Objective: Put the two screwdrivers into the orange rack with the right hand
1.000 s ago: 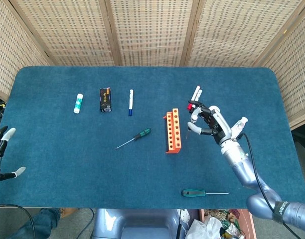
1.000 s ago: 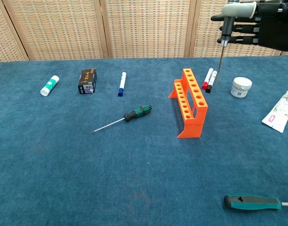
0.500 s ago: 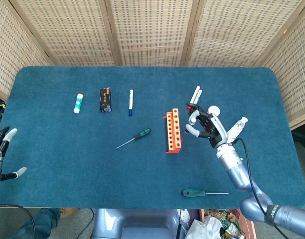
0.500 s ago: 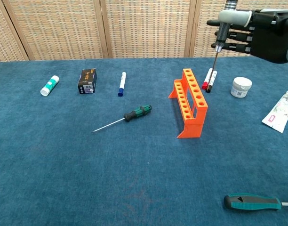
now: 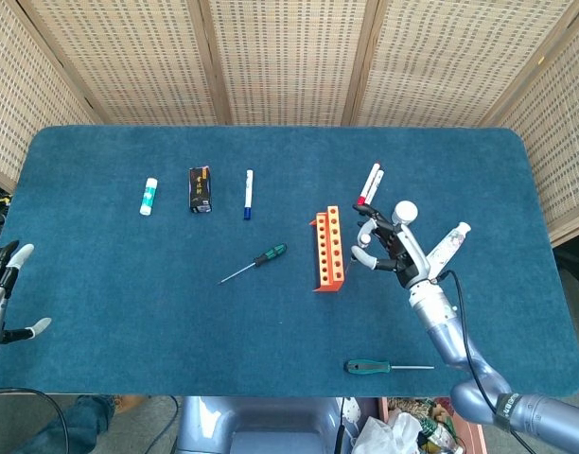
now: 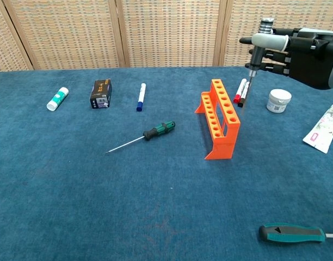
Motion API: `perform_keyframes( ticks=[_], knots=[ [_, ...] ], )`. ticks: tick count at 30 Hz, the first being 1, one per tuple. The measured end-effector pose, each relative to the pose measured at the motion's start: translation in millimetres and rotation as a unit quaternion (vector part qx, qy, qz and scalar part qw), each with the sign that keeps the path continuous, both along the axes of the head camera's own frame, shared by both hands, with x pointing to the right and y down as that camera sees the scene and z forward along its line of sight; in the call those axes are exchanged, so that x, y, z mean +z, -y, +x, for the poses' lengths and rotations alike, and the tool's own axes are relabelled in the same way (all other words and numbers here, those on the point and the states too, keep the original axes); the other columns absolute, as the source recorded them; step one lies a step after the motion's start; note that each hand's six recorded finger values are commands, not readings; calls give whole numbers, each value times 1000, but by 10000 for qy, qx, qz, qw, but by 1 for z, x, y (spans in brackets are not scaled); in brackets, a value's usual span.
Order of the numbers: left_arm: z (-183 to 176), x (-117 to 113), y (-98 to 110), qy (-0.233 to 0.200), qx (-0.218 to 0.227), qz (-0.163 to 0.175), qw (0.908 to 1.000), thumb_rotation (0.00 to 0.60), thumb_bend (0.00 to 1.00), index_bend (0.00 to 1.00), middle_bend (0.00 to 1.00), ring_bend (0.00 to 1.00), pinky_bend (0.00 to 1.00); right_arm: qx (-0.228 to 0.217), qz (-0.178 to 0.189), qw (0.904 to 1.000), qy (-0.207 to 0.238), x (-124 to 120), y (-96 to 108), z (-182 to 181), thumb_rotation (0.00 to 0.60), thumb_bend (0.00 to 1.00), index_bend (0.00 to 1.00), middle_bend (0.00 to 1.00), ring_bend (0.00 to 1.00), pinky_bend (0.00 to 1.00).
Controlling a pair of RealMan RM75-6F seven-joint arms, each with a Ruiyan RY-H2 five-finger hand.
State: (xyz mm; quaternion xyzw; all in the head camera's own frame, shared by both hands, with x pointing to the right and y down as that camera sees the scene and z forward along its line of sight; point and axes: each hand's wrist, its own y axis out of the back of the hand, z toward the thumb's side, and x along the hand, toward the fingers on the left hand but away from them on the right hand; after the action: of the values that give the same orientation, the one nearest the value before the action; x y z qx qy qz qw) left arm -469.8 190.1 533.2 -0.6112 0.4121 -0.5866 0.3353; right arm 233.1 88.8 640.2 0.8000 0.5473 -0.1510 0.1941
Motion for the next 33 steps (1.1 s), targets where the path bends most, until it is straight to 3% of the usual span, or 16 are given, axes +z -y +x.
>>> perform_keyframes(
  ticks=[33],
  knots=[
    [0,0,0,-7,-1,-7,10000,600,0,0,0,0,0,-109,-58,9999,-109,12,-4,-10,600,529,670,142,0,122]
  ],
)
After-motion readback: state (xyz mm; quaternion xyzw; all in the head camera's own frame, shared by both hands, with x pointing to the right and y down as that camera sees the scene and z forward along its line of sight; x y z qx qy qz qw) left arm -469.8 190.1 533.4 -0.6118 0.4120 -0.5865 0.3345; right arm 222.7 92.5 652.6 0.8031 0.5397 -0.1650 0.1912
